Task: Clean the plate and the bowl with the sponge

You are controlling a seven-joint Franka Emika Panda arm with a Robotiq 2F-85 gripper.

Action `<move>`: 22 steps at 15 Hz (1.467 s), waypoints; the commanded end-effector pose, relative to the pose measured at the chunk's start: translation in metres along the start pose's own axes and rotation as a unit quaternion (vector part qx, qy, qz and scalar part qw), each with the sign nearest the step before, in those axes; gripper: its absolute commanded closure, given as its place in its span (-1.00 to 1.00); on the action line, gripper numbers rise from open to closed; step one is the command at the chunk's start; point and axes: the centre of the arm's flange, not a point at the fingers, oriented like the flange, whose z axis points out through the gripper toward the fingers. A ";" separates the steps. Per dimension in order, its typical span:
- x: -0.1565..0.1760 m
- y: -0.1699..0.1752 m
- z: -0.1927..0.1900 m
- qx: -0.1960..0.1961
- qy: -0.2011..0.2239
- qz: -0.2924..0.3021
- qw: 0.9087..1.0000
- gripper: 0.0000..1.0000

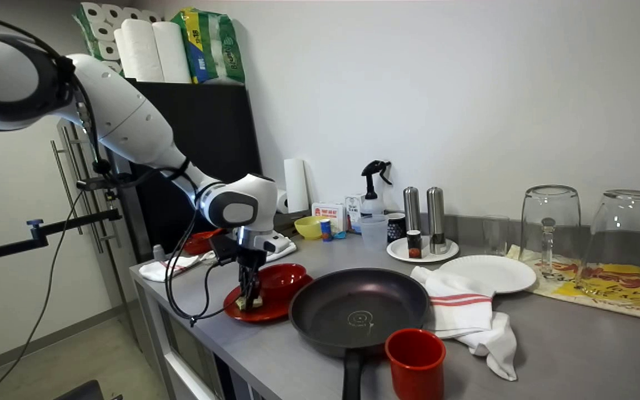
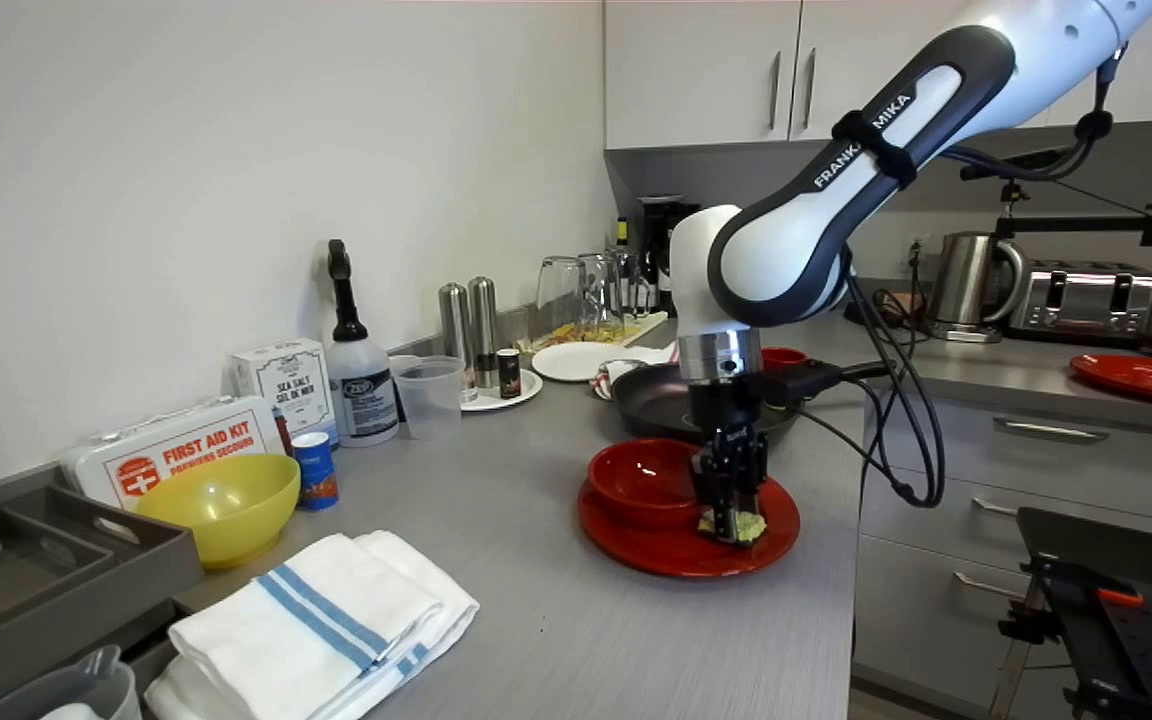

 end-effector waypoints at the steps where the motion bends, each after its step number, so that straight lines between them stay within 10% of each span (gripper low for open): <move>1: 0.008 0.012 0.011 -0.045 0.024 -0.010 0.999 0.50; 16: 0.010 0.012 0.001 -0.228 0.192 -0.129 0.946 0.50; 22: 0.007 0.008 0.002 -0.229 0.186 -0.131 0.947 0.50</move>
